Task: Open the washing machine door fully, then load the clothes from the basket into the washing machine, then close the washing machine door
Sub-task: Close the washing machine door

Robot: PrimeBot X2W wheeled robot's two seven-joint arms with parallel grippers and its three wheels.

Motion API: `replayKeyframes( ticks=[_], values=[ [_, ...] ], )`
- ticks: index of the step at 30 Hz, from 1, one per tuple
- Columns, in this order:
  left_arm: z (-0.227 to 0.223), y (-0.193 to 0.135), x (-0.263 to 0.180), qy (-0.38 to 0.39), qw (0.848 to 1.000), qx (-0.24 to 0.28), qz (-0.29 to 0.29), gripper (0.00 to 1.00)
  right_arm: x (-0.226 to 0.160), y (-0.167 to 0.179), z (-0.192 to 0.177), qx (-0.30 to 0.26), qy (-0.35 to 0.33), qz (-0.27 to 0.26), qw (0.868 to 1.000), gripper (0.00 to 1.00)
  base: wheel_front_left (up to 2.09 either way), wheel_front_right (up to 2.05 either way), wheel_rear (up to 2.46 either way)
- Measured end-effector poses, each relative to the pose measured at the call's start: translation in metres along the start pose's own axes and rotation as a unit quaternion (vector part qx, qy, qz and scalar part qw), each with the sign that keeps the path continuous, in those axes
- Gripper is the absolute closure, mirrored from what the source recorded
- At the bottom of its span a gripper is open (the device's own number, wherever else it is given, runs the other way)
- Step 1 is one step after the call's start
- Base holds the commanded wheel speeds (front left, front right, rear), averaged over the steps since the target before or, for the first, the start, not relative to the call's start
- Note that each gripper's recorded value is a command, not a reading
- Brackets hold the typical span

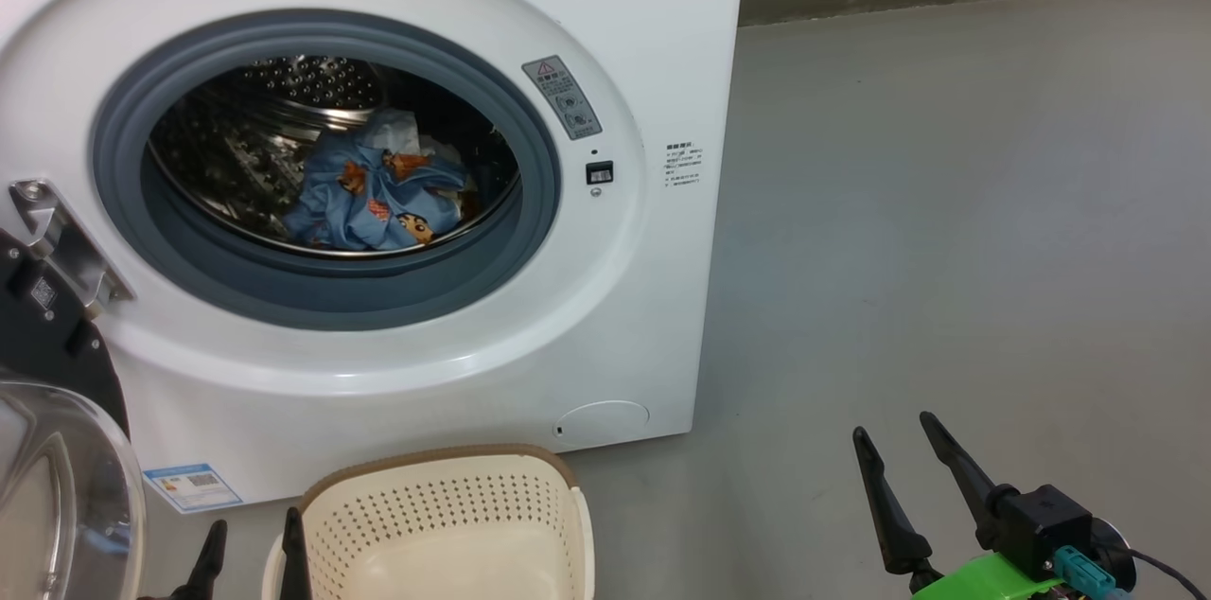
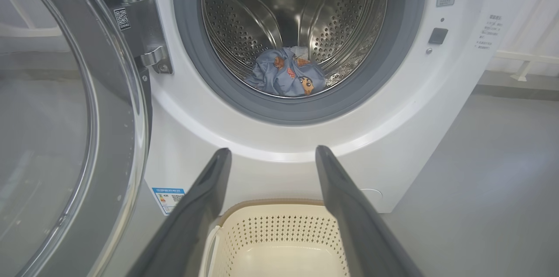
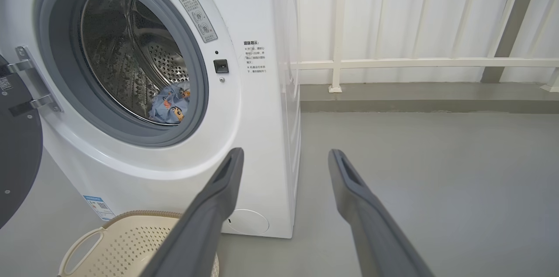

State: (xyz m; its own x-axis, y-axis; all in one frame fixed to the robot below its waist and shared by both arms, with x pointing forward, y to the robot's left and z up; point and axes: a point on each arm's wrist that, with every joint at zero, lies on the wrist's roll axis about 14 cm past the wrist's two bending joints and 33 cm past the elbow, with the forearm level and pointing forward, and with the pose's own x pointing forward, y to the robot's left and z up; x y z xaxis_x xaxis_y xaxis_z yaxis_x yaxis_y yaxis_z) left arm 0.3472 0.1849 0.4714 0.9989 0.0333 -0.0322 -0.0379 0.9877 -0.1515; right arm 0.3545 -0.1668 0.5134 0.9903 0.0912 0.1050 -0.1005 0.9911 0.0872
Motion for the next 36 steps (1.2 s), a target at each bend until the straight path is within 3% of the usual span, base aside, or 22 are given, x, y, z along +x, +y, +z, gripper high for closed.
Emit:
replayKeyframes(
  ticks=[9, 26, 36],
  values=[
    [-0.0002, 0.0016, 0.0008, 0.000, 1.000, 0.006, 0.004, 0.00, -0.0008, -0.0007, 0.0002, 0.000, 0.000, -0.001, 1.000, 0.00, -0.35, 0.35, 0.00],
    [-0.0016, 0.0034, 0.0013, 0.003, 1.000, 0.011, 0.007, 0.00, 0.0001, -0.0010, -0.0019, 0.000, 0.003, -0.002, 1.000, 0.00, -1.52, 1.52, 0.00],
    [-0.0011, 0.0040, 0.0018, 0.002, 1.000, 0.010, 0.008, 0.00, 0.0000, -0.0013, -0.0023, 0.000, 0.004, -0.002, 1.000, 0.00, -0.45, 0.45, 0.00]
  ],
)
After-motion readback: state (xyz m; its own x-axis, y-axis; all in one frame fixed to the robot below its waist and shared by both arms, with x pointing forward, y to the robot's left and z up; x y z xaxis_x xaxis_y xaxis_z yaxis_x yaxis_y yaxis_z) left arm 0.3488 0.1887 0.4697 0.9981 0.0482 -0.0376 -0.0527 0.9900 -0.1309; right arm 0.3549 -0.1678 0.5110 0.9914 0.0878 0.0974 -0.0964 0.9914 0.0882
